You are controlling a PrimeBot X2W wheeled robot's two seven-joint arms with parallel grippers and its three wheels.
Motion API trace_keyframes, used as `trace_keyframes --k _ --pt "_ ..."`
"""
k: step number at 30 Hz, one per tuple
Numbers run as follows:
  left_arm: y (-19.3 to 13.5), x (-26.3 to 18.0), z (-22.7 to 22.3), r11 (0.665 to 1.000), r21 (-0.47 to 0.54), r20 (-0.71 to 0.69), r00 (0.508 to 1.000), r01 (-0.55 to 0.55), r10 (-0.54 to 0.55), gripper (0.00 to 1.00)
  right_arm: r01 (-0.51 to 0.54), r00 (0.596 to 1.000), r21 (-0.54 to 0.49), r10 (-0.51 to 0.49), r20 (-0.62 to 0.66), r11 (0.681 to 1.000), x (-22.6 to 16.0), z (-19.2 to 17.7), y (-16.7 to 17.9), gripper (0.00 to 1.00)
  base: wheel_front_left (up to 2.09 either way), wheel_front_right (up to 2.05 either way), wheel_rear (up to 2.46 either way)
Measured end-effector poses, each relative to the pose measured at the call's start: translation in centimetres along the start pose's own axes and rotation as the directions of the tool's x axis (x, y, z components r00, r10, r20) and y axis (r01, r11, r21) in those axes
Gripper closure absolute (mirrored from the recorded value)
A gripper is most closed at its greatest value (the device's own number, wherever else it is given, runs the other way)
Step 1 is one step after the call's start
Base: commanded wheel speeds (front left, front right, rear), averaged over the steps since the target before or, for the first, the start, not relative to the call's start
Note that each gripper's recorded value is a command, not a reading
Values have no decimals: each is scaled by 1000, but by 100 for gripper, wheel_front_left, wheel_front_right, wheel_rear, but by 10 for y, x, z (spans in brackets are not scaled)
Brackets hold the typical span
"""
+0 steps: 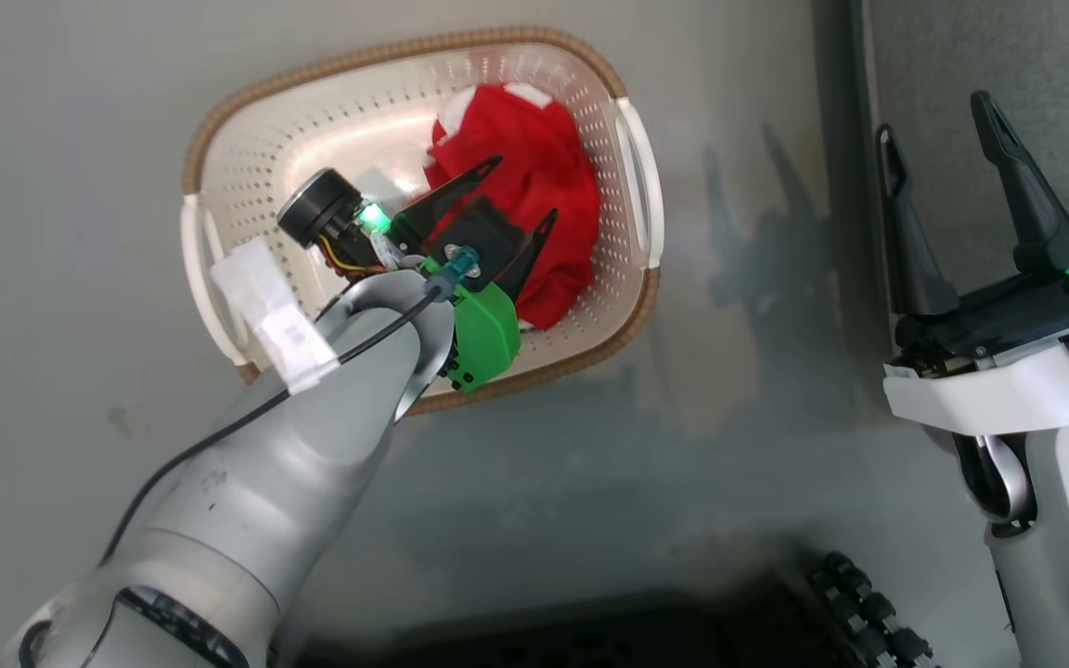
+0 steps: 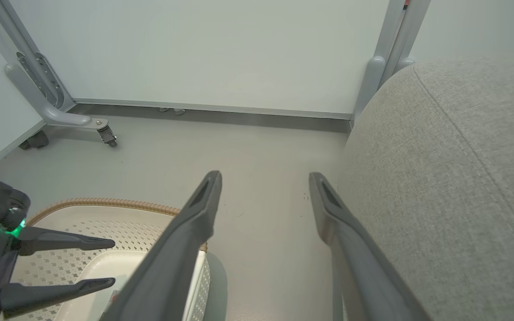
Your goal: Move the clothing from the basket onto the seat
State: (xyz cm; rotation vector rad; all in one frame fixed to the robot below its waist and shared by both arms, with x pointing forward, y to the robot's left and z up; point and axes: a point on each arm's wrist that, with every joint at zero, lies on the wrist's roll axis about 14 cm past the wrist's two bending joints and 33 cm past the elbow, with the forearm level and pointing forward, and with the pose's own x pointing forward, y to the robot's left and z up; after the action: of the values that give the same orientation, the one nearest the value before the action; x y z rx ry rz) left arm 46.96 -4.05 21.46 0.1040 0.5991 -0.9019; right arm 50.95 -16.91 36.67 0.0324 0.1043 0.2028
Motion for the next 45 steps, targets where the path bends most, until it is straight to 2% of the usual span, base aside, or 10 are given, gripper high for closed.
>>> trace_keyframes --k 3,7,10,15,21,36,37,38,45 --pt "-13 13 -29 992 86 -75 993 92 -85 0 1 1000 22 -1 -25 1000 5 -18 2 0 0 0 0" --pt "-30 25 -66 971 134 -157 972 199 -177 0 30 999 57 -28 -42 998 8 -34 -2 0 0 0 0" --pt "-27 36 -81 968 124 -182 964 218 -194 0 48 997 59 -44 -69 997 6 -48 -8 0 0 0 0" --pt "-14 55 -106 955 173 -233 952 241 -199 0 56 993 46 -51 -103 997 6 -67 -14 0 0 0 0" --pt "-25 62 -136 948 156 -293 929 279 -225 0 56 989 37 -51 -139 998 2 -81 -16 0 0 0 0" --pt "-24 67 -152 942 216 -337 925 256 -174 0 23 988 49 -15 -154 999 -3 -85 -7 0 0 0 0" --pt "-23 66 -153 942 217 -339 925 255 -172 13 20 988 50 -13 -152 999 -2 -84 -6 0 0 0 0" --pt "-23 66 -154 943 217 -343 924 254 -171 100 19 988 49 -11 -152 999 -2 -84 -6 0 0 0 0" --pt "-17 62 -158 953 191 -359 921 235 -155 100 8 989 49 -1 -147 999 -1 -83 -4 0 0 0 0"
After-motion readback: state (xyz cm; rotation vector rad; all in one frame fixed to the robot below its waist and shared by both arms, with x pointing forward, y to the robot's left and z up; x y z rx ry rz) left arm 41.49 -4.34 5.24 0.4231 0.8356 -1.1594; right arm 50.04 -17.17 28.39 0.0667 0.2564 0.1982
